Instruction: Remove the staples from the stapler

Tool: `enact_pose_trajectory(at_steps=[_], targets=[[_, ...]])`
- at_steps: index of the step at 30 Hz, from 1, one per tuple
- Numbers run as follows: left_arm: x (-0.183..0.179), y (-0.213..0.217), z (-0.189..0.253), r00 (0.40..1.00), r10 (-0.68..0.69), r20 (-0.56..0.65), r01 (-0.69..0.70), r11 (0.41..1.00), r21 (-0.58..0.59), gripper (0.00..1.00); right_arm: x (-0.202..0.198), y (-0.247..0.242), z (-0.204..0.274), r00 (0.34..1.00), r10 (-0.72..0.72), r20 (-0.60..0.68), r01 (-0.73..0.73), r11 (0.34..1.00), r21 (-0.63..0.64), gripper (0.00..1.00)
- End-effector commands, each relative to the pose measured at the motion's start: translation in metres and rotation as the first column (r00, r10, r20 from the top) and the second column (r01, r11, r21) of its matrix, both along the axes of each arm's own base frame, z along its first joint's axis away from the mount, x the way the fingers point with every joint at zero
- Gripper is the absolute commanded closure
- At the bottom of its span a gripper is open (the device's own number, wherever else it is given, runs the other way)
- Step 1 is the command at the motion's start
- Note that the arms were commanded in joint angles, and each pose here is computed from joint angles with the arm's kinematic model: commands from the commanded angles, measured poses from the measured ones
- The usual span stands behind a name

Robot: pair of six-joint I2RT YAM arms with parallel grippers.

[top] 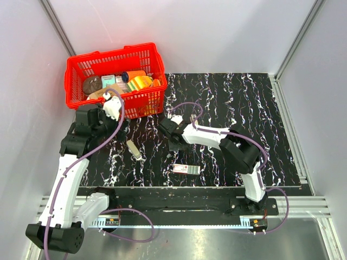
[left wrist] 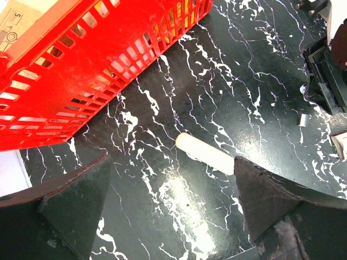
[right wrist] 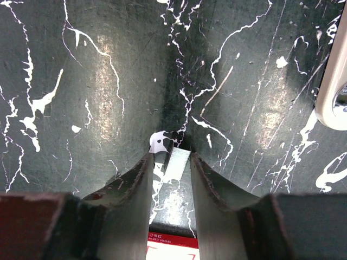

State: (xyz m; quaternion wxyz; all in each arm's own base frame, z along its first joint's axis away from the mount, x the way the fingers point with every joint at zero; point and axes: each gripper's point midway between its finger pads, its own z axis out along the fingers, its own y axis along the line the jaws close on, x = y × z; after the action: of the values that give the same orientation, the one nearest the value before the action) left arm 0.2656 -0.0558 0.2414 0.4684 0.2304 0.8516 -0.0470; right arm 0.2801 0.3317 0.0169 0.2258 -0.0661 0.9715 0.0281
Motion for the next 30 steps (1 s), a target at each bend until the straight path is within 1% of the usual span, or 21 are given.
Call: enact_pose_trajectory(at_steps=[1, 9, 12, 16, 18, 23, 24, 25, 27, 30], targets=[[0.003, 0.006, 0.010, 0.999, 0.020, 0.050, -0.021, 1.000, 0.015, 0.01, 0.005, 0.004, 0.003, 1.000, -0.017, 0.019, 0.017, 1.000, 0.012, 0.64], [0.000, 0.006, 0.009, 0.999, 0.010, 0.038, -0.011, 1.000, 0.023, 0.01, 0.005, -0.001, 0.003, 1.000, -0.019, 0.023, 0.019, 1.000, 0.015, 0.75], [-0.002, 0.006, 0.008, 0.999, 0.007, 0.033, -0.008, 1.000, 0.022, 0.01, 0.006, -0.003, 0.009, 0.999, -0.019, 0.040, 0.018, 1.000, 0.020, 0.80], [-0.003, 0.006, 0.010, 0.999, 0.008, 0.037, -0.009, 1.000, 0.020, 0.01, 0.005, -0.007, 0.018, 0.998, -0.022, 0.057, 0.021, 0.999, 0.024, 0.84], [-0.004, 0.006, 0.012, 0.999, 0.009, 0.040, -0.009, 1.000, 0.019, 0.01, 0.004, -0.012, 0.023, 0.997, -0.037, 0.062, 0.036, 0.999, 0.020, 0.88], [-0.004, 0.007, 0.010, 0.999, 0.014, 0.036, -0.015, 1.000, 0.025, 0.01, -0.009, -0.029, 0.039, 0.992, -0.110, 0.067, 0.106, 0.993, 0.061, 0.94], [-0.004, 0.009, 0.010, 0.999, 0.021, 0.037, -0.022, 0.999, 0.030, 0.01, -0.012, -0.032, 0.043, 0.989, -0.136, 0.063, 0.131, 0.989, 0.072, 0.98], [-0.003, 0.010, 0.009, 0.999, 0.028, 0.033, -0.029, 0.999, 0.034, 0.01, -0.017, -0.038, 0.046, 0.986, -0.159, 0.058, 0.155, 0.985, 0.071, 1.00], [-0.003, 0.011, 0.008, 0.999, 0.034, 0.031, -0.035, 0.999, 0.036, 0.01, -0.026, -0.048, 0.051, 0.975, -0.217, 0.043, 0.212, 0.973, 0.088, 1.00], [-0.004, 0.010, 0.011, 0.999, 0.030, 0.038, -0.031, 0.999, 0.031, 0.01, -0.043, -0.056, 0.058, 0.965, -0.260, 0.028, 0.254, 0.959, 0.126, 1.00]])
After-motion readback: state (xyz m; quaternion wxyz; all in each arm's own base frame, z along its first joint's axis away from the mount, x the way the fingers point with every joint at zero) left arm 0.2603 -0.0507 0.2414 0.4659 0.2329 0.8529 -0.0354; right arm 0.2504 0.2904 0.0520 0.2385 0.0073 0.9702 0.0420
